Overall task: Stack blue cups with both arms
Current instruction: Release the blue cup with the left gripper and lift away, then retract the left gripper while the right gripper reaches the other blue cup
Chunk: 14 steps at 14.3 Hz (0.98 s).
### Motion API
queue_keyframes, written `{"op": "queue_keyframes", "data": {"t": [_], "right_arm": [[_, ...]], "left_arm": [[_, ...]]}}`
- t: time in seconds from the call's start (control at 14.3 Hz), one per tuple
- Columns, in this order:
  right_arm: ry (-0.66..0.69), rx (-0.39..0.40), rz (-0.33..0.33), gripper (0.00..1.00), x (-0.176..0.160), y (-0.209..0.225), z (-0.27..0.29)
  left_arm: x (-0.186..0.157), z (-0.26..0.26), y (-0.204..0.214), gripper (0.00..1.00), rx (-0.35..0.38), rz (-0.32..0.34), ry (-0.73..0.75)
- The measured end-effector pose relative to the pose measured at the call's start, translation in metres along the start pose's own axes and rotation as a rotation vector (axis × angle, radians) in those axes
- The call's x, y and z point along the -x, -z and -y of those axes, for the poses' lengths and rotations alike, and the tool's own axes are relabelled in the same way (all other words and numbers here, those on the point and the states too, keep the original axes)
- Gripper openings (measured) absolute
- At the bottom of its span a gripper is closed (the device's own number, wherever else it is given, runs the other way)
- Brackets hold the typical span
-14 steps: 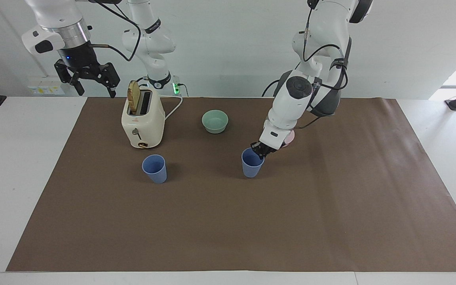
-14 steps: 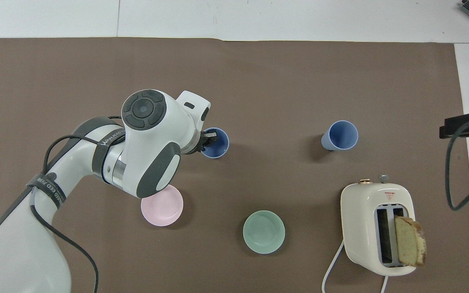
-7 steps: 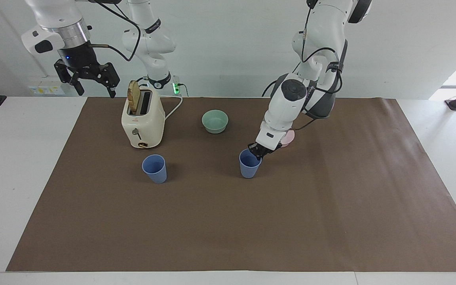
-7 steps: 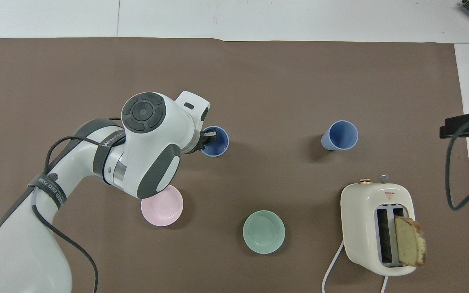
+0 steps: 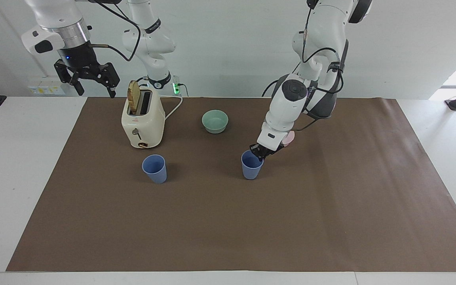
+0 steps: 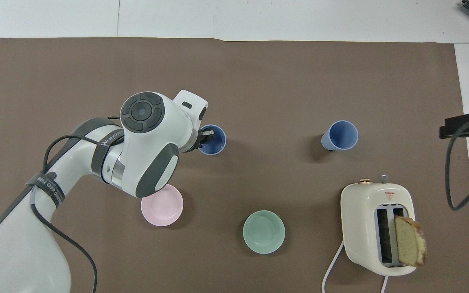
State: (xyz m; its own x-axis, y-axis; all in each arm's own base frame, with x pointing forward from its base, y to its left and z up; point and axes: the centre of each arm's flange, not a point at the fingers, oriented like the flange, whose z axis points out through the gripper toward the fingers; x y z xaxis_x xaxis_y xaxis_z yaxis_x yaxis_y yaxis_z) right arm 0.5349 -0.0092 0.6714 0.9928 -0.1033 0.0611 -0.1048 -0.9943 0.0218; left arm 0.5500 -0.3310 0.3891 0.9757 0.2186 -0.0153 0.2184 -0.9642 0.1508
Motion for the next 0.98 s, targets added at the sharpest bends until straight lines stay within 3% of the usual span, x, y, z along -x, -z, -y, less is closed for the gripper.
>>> {"op": "queue_keyframes", "data": {"t": [0.14, 0.7, 0.98], "right_arm": [[0.000, 0.000, 0.000, 1.00, 0.000, 0.000, 0.000], [0.001, -0.013, 0.014, 1.00, 0.002, -0.006, 0.002], [-0.013, -0.065, -0.024, 1.00, -0.007, -0.037, 0.002]], "left_arm": [[-0.001, 0.002, -0.001, 0.10, -0.002, 0.000, 0.003], [-0.010, 0.003, 0.010, 0.99, 0.000, -0.033, 0.000], [-0.039, 0.033, 0.042, 1.00, -0.058, -0.085, -0.014]]}}
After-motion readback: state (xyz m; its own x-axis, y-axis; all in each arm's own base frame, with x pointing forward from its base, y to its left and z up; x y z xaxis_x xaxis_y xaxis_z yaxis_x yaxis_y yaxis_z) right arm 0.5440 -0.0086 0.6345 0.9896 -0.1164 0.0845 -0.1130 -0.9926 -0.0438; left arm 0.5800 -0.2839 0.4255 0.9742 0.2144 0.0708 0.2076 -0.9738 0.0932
